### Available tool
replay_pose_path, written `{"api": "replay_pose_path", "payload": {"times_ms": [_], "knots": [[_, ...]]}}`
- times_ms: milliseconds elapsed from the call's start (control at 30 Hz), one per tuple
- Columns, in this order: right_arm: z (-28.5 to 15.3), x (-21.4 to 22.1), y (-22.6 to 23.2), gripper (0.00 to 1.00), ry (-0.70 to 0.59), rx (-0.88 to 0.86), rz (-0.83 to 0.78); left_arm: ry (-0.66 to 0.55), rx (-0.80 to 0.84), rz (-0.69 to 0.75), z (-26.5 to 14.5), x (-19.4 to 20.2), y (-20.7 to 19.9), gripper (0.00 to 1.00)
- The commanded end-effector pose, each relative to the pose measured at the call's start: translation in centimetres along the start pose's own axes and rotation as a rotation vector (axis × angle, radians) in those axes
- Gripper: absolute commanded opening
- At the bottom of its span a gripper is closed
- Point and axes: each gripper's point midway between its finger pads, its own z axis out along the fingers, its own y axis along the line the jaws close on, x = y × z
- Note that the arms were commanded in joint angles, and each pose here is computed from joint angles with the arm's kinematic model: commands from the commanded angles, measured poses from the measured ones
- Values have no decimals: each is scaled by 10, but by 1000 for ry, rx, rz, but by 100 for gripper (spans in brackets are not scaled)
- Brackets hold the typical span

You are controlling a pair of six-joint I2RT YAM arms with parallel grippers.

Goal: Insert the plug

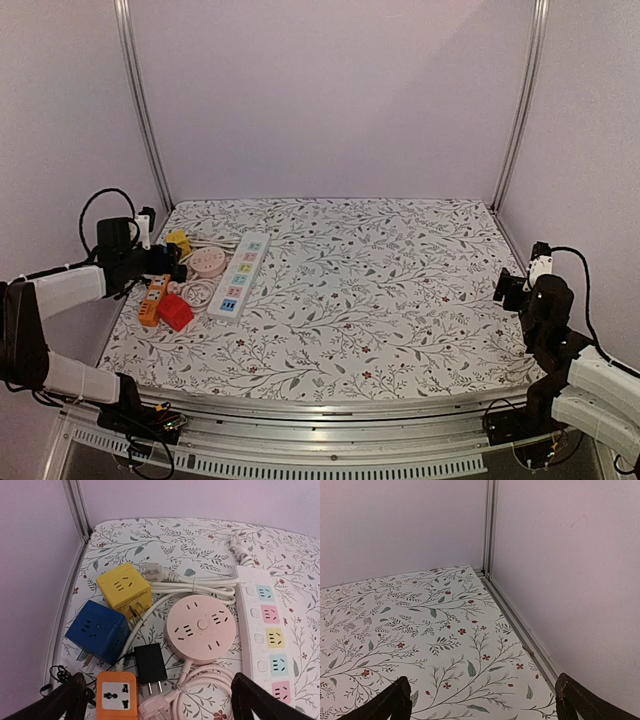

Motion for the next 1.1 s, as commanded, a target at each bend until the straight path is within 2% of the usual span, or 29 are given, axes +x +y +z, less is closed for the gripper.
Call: {"api": "replay_pose_path", "payload": {"times_ms": [0, 100, 167, 233, 300, 400, 600, 733, 833, 967, 1067], "knots": [[0, 3, -5, 99, 2, 22, -1, -17, -11, 13, -1, -13, 2, 99], [0, 0, -9, 99, -8, 46, 3, 15, 72, 140, -5, -17, -12, 99], [-1, -10, -9, 99, -27, 47, 17, 83, 220, 277, -14, -12, -35, 99], [-2, -24, -2, 99, -40, 10, 8, 135, 353, 361, -26, -10, -55, 99], [-3, -38, 6, 99, -30, -32, 15, 192, 413, 412, -34, -8, -68, 97], [-6, -51, 26, 99, 12, -137, 29, 301, 476, 535, -39, 15, -92, 91], [-9, -62, 59, 99, 142, -293, 29, 426, 464, 761, -22, 52, -105, 86], [-13, -70, 86, 99, 200, -423, 39, 519, 359, 840, 20, 59, -89, 76], [-17, -72, 102, 99, 228, -507, 65, 594, 368, 884, 38, 74, -93, 69], [-19, -69, 107, 99, 254, -531, 88, 662, 325, 1013, 49, 99, -94, 66], [-24, -64, 111, 99, 272, -559, 116, 663, 311, 1112, 54, 114, -101, 65]]}}
